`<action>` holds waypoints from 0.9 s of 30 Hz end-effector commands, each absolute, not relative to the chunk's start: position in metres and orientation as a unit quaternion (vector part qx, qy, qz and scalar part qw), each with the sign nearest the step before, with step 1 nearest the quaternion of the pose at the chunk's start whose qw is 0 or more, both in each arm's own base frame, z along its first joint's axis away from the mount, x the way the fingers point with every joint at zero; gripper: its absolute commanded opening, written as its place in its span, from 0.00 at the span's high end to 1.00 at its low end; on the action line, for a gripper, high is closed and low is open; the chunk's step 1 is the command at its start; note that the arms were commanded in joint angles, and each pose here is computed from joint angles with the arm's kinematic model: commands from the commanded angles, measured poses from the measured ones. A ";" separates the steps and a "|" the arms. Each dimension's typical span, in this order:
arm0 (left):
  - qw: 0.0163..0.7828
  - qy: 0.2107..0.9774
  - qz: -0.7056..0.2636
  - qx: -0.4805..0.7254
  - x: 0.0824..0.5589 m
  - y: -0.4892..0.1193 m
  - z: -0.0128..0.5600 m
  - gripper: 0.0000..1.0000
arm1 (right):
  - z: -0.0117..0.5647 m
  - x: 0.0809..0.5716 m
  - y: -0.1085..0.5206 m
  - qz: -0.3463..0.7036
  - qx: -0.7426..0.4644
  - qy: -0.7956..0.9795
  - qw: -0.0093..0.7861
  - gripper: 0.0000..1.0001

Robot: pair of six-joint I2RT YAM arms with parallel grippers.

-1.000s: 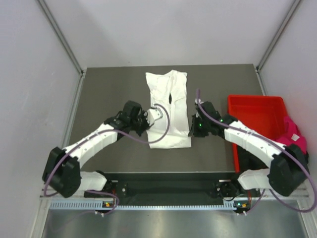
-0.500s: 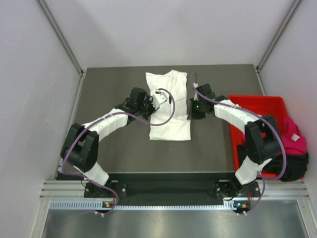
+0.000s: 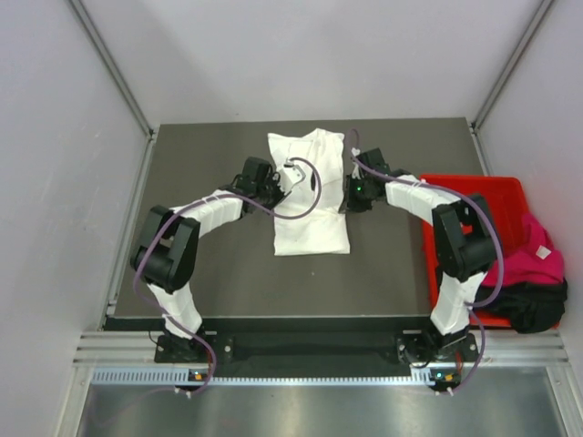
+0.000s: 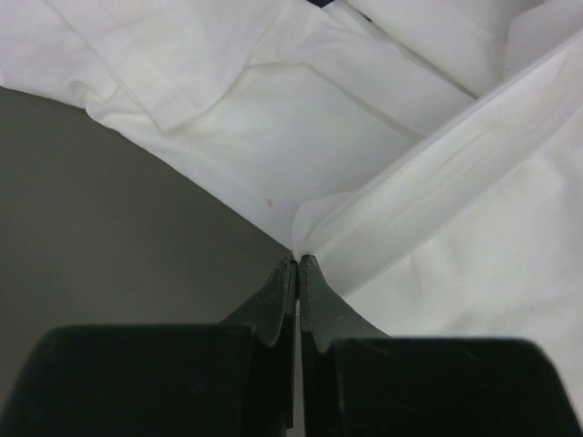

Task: Fold and stack the t-shirts
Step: Fold the tshirt

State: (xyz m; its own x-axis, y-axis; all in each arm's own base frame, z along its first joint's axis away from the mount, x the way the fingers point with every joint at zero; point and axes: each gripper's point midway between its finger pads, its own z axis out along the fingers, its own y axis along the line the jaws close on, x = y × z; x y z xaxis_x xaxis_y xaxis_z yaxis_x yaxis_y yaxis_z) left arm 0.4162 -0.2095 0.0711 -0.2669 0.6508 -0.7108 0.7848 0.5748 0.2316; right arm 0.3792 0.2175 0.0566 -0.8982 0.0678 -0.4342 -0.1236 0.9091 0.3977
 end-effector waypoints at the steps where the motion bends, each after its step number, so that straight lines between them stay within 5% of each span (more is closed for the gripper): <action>1: 0.448 0.770 -0.074 0.448 0.447 -0.219 0.092 1.00 | 0.077 0.414 0.217 0.223 -0.002 0.936 0.274 0.99; 2: 0.451 0.771 -0.072 0.445 0.452 -0.219 0.094 1.00 | 0.077 0.417 0.215 0.219 0.003 0.935 0.279 0.96; 6: 0.455 0.777 -0.058 0.432 0.465 -0.215 0.089 0.94 | 0.082 0.431 0.200 0.204 0.026 0.933 0.296 0.50; 9: 0.453 0.799 -0.023 0.394 0.477 -0.200 0.085 0.82 | 0.114 0.444 0.179 0.169 0.024 0.922 0.347 0.45; 14: 0.473 0.829 0.009 0.299 0.507 -0.173 0.104 0.66 | 0.144 0.426 0.178 0.169 -0.016 0.899 0.403 0.46; 18: 0.469 0.834 -0.006 0.289 0.503 -0.170 0.122 0.63 | 0.123 0.400 0.192 0.185 -0.046 0.901 0.390 0.78; 27: 0.392 0.800 -0.191 0.412 0.383 -0.231 0.106 0.67 | 0.084 0.419 0.249 0.276 -0.058 0.903 0.324 0.95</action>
State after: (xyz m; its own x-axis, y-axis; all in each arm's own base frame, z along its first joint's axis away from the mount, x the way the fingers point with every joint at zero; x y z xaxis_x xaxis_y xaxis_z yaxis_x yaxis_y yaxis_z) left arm 0.4222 -0.2036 0.1023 -0.3741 0.5187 -0.7687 0.7112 0.6925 0.1212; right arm 0.3988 0.2214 0.0749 -0.7943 0.0562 -0.6050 -0.2391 0.8865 0.3962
